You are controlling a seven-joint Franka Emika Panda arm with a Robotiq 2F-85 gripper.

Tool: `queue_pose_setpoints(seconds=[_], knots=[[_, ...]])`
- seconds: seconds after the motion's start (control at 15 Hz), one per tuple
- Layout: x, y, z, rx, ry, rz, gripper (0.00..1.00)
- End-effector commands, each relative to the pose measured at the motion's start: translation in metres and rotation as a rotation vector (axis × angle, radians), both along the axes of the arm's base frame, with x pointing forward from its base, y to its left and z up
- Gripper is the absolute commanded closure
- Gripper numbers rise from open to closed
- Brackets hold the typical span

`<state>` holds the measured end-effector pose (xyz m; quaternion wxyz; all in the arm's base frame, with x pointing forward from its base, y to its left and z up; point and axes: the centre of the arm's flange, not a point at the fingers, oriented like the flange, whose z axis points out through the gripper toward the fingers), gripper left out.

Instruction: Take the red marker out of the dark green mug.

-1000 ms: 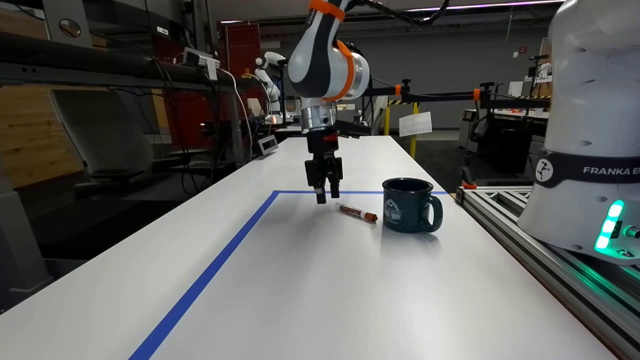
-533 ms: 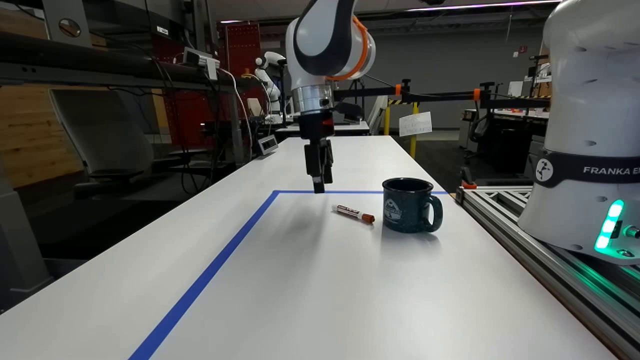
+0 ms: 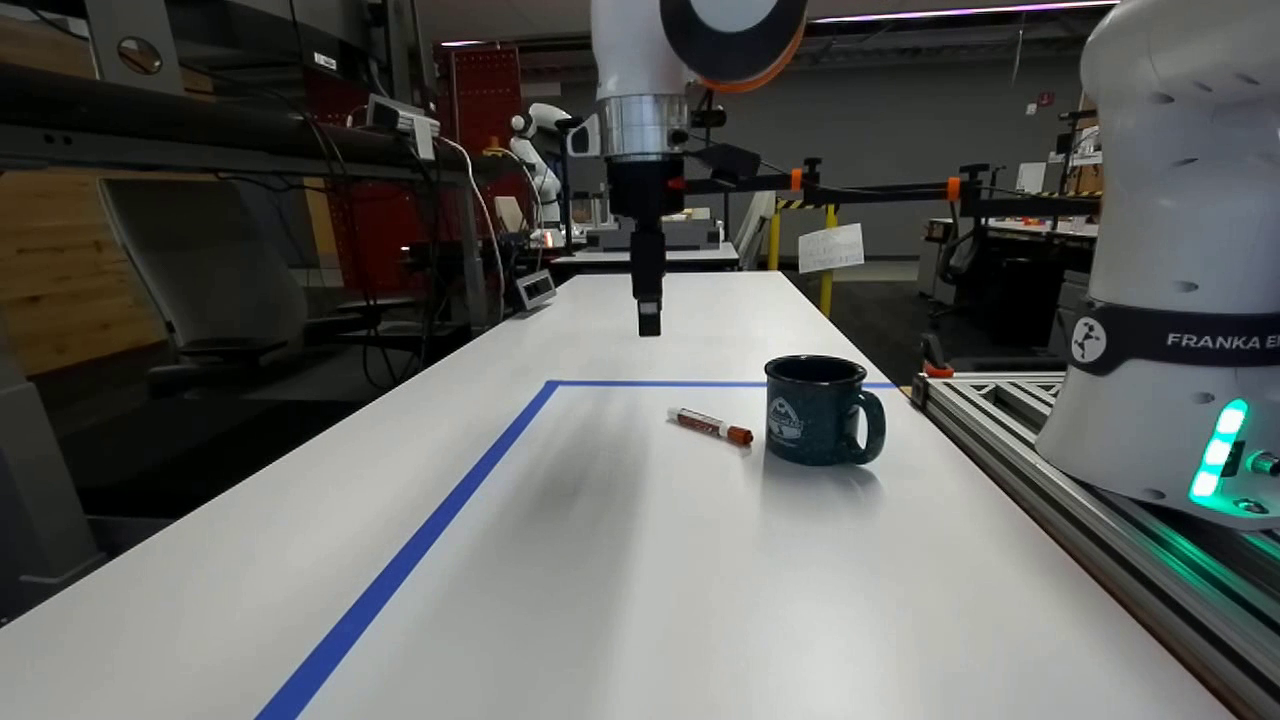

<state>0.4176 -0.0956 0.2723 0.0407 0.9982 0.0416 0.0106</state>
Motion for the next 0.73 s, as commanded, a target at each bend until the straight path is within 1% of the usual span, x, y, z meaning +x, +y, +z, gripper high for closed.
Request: queue_pose_setpoints(seconds=[0.0, 0.2, 0.67], knots=[[-0.0034, 0.0013, 0.0038, -0.001, -0.008, 0.000, 0.00], [-0.0081, 0.0027, 0.0069, 0.000, -0.015, 0.000, 0.00], [-0.0085, 0.0028, 0.0066, 0.000, -0.015, 0.000, 0.00]])
